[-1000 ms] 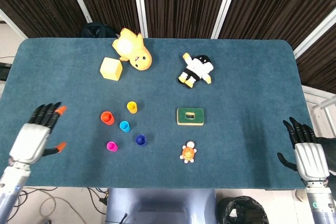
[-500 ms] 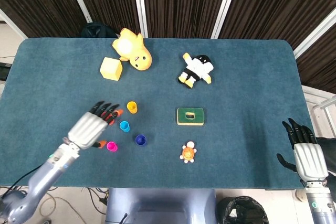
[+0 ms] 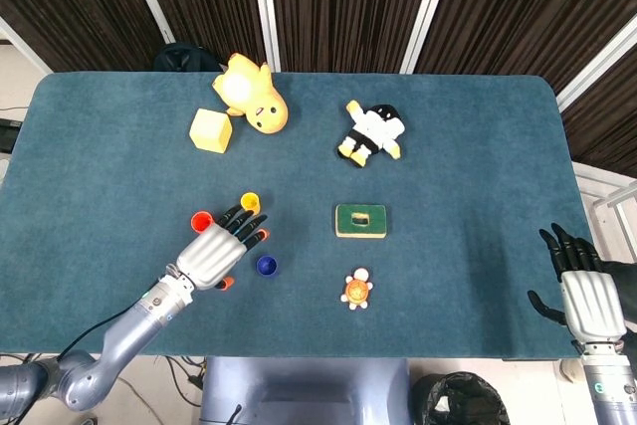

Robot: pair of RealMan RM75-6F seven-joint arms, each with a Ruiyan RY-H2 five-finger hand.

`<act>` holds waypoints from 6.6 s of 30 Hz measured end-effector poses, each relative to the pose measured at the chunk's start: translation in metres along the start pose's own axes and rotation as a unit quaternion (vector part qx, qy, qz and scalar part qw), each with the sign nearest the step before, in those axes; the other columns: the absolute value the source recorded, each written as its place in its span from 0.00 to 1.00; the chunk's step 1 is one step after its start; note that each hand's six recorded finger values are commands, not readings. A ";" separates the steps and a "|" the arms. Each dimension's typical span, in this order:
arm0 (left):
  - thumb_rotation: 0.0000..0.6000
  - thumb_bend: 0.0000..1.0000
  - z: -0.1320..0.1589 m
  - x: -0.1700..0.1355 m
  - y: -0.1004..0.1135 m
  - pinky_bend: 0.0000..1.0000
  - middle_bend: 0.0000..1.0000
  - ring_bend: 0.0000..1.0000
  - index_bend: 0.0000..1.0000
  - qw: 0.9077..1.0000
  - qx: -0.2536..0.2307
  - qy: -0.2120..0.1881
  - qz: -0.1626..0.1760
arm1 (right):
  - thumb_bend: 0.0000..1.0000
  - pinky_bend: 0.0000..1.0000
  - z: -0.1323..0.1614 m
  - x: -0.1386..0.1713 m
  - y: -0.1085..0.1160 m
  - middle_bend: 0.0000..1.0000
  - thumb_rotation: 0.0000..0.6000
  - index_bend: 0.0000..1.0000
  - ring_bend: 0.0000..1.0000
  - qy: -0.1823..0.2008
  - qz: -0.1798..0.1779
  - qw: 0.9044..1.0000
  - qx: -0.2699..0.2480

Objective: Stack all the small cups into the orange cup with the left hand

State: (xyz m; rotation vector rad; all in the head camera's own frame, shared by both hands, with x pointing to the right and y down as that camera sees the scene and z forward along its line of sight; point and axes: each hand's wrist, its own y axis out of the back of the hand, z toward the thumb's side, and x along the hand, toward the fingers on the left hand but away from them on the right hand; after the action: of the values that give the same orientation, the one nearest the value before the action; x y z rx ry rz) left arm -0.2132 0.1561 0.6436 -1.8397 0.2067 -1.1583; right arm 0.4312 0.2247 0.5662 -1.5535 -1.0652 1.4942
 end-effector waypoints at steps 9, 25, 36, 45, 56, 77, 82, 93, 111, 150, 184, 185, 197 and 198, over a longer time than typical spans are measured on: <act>1.00 0.16 0.013 0.020 -0.009 0.03 0.02 0.00 0.25 1.000 0.009 -0.005 0.000 | 0.32 0.11 0.000 0.000 -0.001 0.03 1.00 0.07 0.11 0.000 0.001 1.000 -0.001; 1.00 0.20 0.024 0.037 -0.022 0.03 0.03 0.00 0.34 0.999 0.028 -0.014 -0.005 | 0.32 0.11 0.000 -0.001 -0.002 0.03 1.00 0.07 0.11 -0.003 0.001 1.000 -0.003; 1.00 0.23 0.031 0.038 -0.025 0.03 0.06 0.00 0.43 0.999 0.032 -0.026 -0.004 | 0.32 0.11 0.001 -0.001 -0.002 0.03 1.00 0.07 0.11 -0.005 -0.003 1.000 -0.007; 1.00 0.25 0.029 0.036 -0.023 0.03 0.06 0.00 0.45 0.999 0.036 -0.021 0.003 | 0.32 0.11 0.000 -0.001 -0.002 0.03 1.00 0.07 0.11 -0.008 -0.002 1.000 -0.013; 1.00 0.26 0.015 0.027 0.019 0.03 0.07 0.00 0.45 0.998 0.019 -0.006 0.053 | 0.32 0.11 0.000 -0.001 -0.002 0.03 1.00 0.07 0.11 -0.008 -0.004 1.000 -0.013; 1.00 0.26 -0.118 -0.028 0.037 0.03 0.08 0.00 0.45 0.991 -0.003 0.129 0.041 | 0.32 0.11 0.004 -0.002 -0.009 0.03 1.00 0.07 0.11 -0.004 0.005 1.000 -0.004; 1.00 0.26 -0.120 -0.025 0.018 0.03 0.08 0.00 0.45 0.991 -0.009 0.129 0.023 | 0.32 0.11 0.001 -0.002 -0.007 0.03 1.00 0.07 0.11 -0.007 0.001 1.000 -0.005; 1.00 0.26 -0.117 -0.007 -0.005 0.03 0.08 0.00 0.45 0.991 -0.013 0.136 0.013 | 0.32 0.11 -0.001 -0.003 -0.007 0.03 1.00 0.07 0.11 -0.014 -0.001 1.000 -0.002; 1.00 0.26 -0.103 0.007 -0.011 0.03 0.09 0.00 0.45 0.992 -0.008 0.122 0.017 | 0.32 0.11 -0.004 -0.005 -0.009 0.03 1.00 0.07 0.11 -0.018 0.001 1.000 -0.003; 1.00 0.16 -0.101 0.048 0.014 0.01 0.08 0.00 0.13 0.991 -0.024 0.131 0.028 | 0.32 0.11 -0.005 -0.005 -0.011 0.03 1.00 0.07 0.11 -0.028 0.000 1.000 0.003; 1.00 0.27 -0.057 0.119 -0.001 0.02 0.14 0.00 0.41 0.993 -0.013 0.121 -0.004 | 0.32 0.11 -0.013 -0.006 -0.006 0.03 1.00 0.07 0.11 -0.040 -0.009 0.999 -0.007; 1.00 0.27 -0.056 0.119 -0.001 0.02 0.15 0.00 0.41 0.993 -0.012 0.121 -0.004 | 0.32 0.11 -0.014 -0.007 -0.006 0.03 1.00 0.07 0.11 -0.041 -0.009 0.999 -0.007; 1.00 0.31 -0.056 0.120 -0.005 0.02 0.17 0.00 0.47 0.992 0.005 0.125 -0.009 | 0.32 0.11 -0.015 -0.007 -0.005 0.03 1.00 0.07 0.11 -0.043 -0.012 0.999 -0.012; 1.00 0.32 -0.056 0.120 -0.004 0.02 0.17 0.00 0.47 0.992 0.004 0.125 -0.007 | 0.32 0.11 -0.015 -0.008 -0.005 0.03 1.00 0.07 0.11 -0.043 -0.012 0.999 -0.012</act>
State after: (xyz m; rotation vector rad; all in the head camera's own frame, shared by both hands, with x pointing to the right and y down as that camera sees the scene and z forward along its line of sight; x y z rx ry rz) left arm -0.1933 0.0568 0.7290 -1.6888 0.3316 -1.3982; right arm 0.4455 0.2204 0.5745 -1.4989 -1.1507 1.5490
